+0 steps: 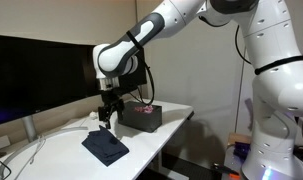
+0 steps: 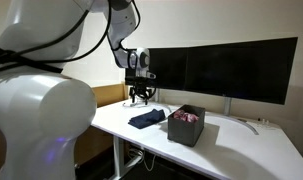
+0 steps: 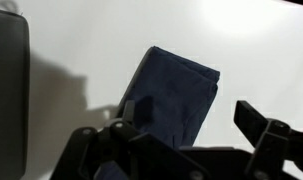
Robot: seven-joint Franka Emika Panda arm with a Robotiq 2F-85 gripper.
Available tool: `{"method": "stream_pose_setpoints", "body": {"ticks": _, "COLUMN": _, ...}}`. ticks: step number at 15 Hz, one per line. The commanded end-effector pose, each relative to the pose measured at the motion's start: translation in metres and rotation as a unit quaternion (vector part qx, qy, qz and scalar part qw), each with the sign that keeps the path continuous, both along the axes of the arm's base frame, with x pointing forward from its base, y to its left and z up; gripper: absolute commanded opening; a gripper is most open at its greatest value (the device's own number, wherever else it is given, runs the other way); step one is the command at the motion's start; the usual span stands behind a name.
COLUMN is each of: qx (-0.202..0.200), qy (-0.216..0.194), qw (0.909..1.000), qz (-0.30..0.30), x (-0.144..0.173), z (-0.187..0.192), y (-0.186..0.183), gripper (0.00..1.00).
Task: Put the towel inside the box
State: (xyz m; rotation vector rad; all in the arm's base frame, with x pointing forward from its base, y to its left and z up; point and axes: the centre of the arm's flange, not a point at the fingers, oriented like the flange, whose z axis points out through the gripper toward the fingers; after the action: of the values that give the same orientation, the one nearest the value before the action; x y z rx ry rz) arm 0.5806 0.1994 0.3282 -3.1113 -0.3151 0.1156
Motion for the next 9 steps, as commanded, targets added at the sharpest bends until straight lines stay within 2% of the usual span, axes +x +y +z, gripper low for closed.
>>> {"method": "stream_pose_setpoints", "body": {"ticks": 1, "qx": -0.002, "qy": 0.006, "qw": 1.0, "qz": 0.003, "x": 0.001, "z": -0.012, "y": 0.01, "gripper": 1.0}}
{"method": "stream_pose_setpoints", "body": {"ticks": 9, "qx": 0.002, "qy": 0.033, "qw": 0.9995, "qz": 0.0, "x": 0.006, "z": -0.035, "y": 0.005, "gripper": 1.0}}
